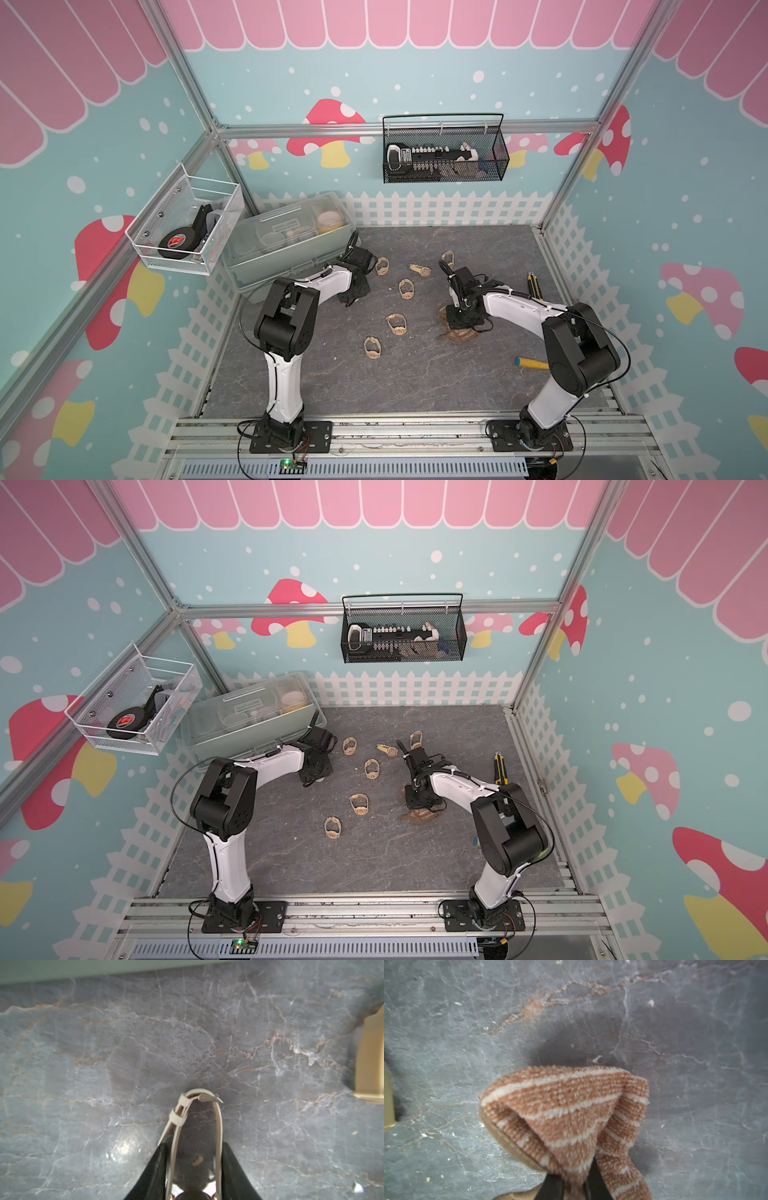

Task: Wipe the watch dial
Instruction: Pick up the cleaning item at the center of the board.

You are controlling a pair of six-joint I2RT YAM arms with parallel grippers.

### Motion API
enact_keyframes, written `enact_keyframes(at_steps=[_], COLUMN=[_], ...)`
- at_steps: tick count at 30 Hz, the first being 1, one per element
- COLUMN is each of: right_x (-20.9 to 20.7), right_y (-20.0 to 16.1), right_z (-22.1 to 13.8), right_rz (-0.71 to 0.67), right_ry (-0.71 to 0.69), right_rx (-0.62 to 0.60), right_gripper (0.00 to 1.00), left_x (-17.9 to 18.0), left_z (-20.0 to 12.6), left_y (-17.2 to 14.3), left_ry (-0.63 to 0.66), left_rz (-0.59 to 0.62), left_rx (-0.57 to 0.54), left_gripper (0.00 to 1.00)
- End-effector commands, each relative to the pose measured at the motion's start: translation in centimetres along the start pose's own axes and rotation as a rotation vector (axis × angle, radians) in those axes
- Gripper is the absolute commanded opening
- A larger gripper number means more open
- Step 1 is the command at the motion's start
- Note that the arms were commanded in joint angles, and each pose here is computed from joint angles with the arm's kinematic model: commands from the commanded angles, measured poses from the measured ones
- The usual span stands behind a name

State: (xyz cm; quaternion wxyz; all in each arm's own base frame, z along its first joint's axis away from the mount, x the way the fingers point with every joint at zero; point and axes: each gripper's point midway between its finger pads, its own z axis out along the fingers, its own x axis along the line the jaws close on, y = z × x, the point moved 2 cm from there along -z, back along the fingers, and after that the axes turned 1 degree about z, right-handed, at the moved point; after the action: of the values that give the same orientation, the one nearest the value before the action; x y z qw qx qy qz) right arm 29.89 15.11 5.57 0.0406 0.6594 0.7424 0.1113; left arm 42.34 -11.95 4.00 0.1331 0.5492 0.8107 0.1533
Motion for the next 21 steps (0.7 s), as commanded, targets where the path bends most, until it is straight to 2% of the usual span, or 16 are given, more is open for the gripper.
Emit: enact_keyframes(at_steps=[1, 3, 19, 21], right_x=[-0.5, -0.6, -0.8, -0.7], right_y=[-0.6, -0.6, -0.2, -0.2], right_z=[-0.9, -1.1, -4.2, -4.4], right_rz=[0.021, 0.026, 0.042, 0.045], right_ry=[-0.023, -0.026, -0.023, -0.019], right_rx=[-0.008, -0.014, -0.109, -0.124], right_gripper=[0.03, 0.0, 0.0, 0.0], left_x=[0.3, 0.0, -1.7, -2.7], left_z=[-1.1, -1.6, -6.1, -6.9], left_y=[-0.9, -1.0, 0.5, -0.1], left_ry=[0.006, -0.003, -0.064, -0.081], left_rz=[-0.009, -0.002, 0.019, 0.044], left_rx=[0.018, 0.017, -0.03, -0.031], left_gripper=[0.0, 0.0, 0.0, 0.0])
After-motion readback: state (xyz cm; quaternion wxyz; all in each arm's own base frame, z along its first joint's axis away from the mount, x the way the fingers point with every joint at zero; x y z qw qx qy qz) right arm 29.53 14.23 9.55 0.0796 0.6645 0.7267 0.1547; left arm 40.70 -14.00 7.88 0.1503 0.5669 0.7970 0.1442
